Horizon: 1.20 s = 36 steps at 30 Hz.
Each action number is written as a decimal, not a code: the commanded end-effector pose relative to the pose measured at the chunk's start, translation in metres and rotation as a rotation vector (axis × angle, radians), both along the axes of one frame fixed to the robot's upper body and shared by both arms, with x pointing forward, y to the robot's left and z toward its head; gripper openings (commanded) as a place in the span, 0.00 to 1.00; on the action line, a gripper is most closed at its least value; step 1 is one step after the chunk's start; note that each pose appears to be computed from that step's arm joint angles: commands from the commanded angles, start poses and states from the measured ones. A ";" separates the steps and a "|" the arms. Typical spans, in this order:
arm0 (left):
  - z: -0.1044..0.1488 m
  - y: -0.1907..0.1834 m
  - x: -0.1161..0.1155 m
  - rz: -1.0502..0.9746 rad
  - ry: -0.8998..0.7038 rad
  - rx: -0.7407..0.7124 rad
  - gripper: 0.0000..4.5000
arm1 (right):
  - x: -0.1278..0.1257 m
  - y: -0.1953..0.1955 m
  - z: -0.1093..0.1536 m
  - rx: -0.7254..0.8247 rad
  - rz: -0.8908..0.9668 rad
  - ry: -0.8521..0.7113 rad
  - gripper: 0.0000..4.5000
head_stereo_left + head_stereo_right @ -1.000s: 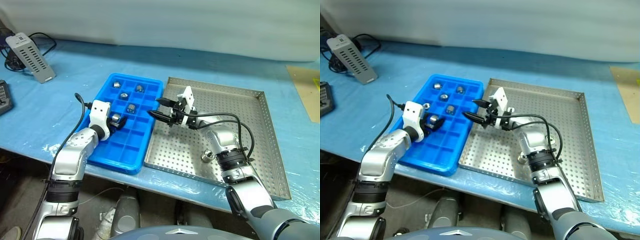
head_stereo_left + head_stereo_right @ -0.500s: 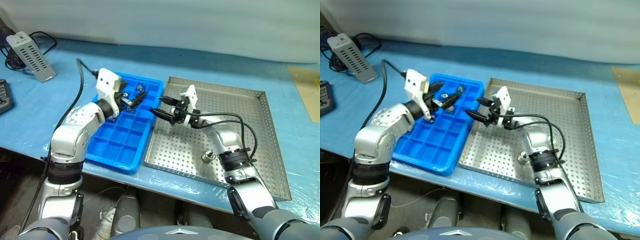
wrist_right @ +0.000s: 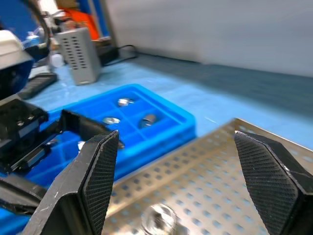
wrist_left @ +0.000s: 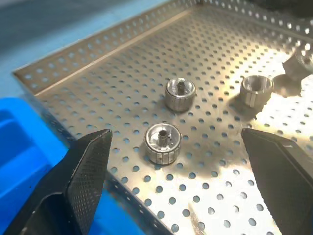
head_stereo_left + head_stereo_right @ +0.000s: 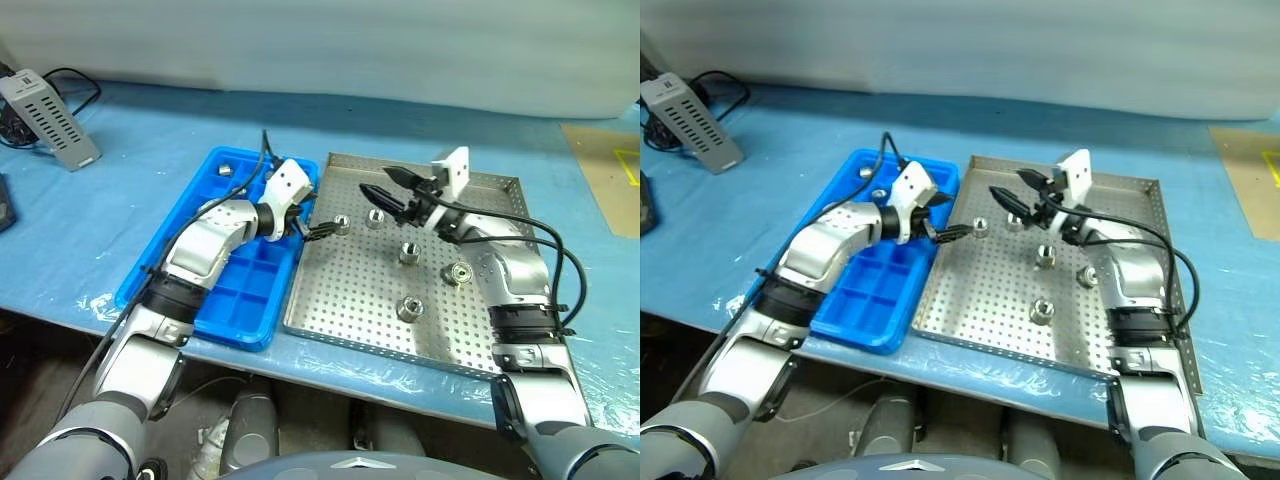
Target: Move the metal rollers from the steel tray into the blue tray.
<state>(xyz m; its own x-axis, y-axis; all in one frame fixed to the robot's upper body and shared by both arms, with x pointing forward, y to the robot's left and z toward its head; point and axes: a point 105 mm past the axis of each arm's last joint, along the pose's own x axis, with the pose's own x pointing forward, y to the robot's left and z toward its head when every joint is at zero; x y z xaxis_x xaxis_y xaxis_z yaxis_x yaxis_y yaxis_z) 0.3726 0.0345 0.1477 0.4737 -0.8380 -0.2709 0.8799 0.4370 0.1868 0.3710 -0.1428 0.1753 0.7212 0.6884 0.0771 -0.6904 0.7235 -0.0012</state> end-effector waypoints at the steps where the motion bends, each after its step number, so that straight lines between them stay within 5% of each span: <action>1: -0.001 -0.023 0.002 -0.075 -0.054 0.029 1.00 | -0.007 -0.009 0.015 0.024 -0.048 -0.059 0.87; 8: -0.032 -0.032 0.031 0.030 -0.084 0.202 1.00 | -0.024 -0.009 0.006 0.032 -0.097 -0.047 0.87; 15: -0.019 -0.021 0.057 0.152 -0.113 0.261 1.00 | -0.031 -0.011 -0.002 0.023 -0.129 -0.030 0.87; 36: -0.052 -0.002 0.039 0.063 0.091 0.472 1.00 | -0.026 -0.003 -0.008 0.033 -0.122 -0.018 0.87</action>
<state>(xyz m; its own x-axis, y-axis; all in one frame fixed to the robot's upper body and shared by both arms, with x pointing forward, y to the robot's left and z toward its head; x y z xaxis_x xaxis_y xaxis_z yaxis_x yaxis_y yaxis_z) 0.4102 0.0214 0.1021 0.4614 -0.6257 -0.6289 0.8862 0.3574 0.2947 0.3445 -0.1491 0.1560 0.8083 0.5847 0.0692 -0.5878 0.8082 0.0369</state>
